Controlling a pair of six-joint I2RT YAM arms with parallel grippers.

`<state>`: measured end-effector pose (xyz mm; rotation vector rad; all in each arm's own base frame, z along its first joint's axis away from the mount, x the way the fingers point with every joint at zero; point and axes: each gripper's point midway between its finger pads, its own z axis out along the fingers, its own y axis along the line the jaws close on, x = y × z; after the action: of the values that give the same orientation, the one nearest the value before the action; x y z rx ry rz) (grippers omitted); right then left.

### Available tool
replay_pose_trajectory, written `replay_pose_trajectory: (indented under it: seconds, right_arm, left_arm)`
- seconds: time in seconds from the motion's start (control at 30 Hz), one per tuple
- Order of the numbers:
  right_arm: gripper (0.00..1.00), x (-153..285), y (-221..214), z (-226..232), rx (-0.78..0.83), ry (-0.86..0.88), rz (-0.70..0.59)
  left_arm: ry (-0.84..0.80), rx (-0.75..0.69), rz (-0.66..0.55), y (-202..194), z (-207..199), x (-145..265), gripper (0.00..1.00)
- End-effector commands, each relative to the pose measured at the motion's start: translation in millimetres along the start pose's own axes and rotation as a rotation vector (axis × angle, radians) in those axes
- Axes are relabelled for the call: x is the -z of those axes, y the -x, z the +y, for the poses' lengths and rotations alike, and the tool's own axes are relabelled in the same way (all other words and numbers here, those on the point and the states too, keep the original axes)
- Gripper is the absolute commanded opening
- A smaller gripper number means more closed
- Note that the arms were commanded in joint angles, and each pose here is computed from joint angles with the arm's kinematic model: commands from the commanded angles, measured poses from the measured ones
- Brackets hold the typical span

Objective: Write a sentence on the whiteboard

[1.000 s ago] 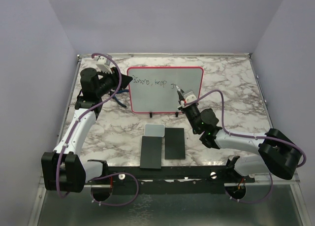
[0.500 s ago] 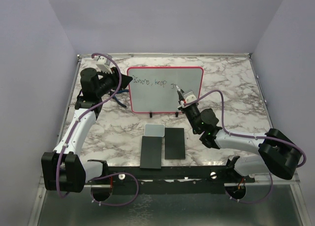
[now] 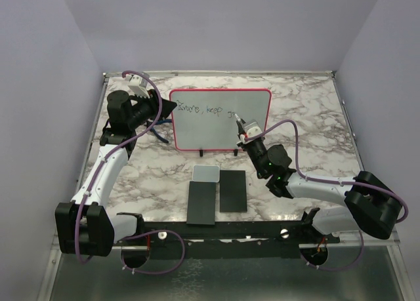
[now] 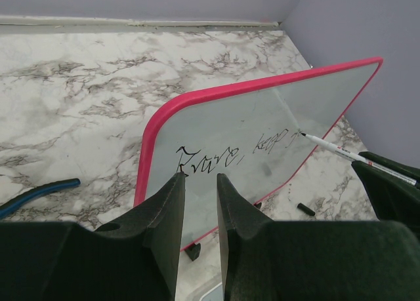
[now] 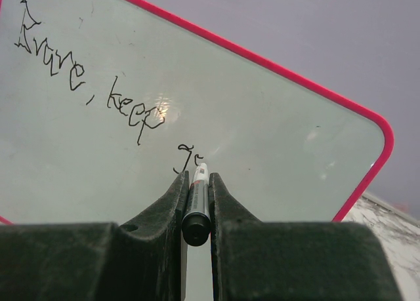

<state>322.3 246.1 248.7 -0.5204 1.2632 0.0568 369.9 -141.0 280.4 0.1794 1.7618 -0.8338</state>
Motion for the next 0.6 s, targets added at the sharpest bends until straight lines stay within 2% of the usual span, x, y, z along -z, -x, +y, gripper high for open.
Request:
replay_pose_trajectory:
  seconds: [0.0,0.57]
  right_arm:
    - [0.01,-5.5,21.5,-8.9,-0.017,-0.027,-0.063]
    - [0.01,-10.1,23.9,-6.1,-0.016,-0.021,-0.07]
  left_arm:
    - [0.011,-0.016,-0.003,-0.6,-1.0,4.9,0.27]
    - [0.009,-0.018,-0.005,0.0,-1.7,5.4,0.27]
